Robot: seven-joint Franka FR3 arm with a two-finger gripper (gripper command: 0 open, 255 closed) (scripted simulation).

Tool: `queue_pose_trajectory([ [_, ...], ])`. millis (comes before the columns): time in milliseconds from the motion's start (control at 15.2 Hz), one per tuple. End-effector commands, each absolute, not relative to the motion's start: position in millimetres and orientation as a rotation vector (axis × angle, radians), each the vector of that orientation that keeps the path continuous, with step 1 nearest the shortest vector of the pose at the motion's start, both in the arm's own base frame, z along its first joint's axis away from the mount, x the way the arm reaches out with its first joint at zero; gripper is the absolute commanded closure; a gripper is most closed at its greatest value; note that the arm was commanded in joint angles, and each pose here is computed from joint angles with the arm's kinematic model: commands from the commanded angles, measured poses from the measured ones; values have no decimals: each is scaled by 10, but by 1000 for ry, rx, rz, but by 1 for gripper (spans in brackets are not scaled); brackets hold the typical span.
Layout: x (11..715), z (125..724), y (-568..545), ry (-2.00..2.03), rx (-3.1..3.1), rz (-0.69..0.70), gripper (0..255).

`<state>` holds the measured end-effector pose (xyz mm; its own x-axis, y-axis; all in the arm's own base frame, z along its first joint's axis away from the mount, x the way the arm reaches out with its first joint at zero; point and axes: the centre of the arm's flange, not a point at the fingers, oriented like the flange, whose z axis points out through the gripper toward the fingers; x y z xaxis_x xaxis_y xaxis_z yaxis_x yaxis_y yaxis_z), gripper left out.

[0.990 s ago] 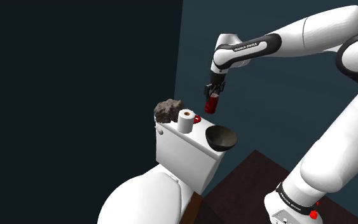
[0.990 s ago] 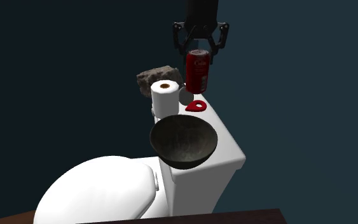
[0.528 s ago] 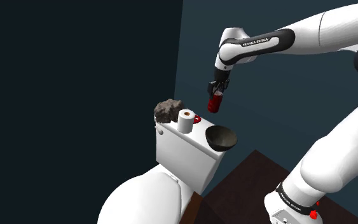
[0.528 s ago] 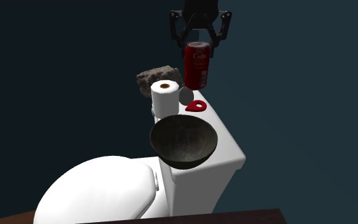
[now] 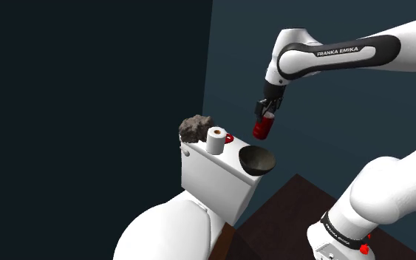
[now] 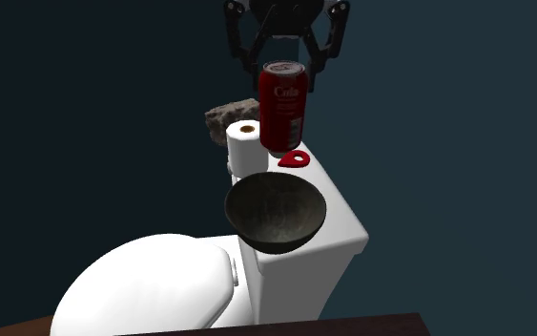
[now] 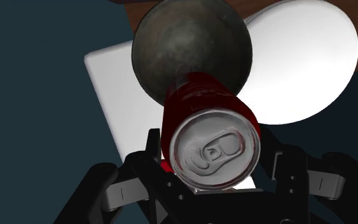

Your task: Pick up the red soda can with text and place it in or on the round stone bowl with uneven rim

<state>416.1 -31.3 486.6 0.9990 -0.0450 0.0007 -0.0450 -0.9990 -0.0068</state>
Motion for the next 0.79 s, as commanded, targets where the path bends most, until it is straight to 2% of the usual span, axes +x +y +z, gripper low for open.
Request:
queue_pose_trajectory([
  [0, 3900, 4922, -208, 71, -3134, -2, 255],
  [726, 3900, 4341, -208, 71, -3134, -2, 255],
])
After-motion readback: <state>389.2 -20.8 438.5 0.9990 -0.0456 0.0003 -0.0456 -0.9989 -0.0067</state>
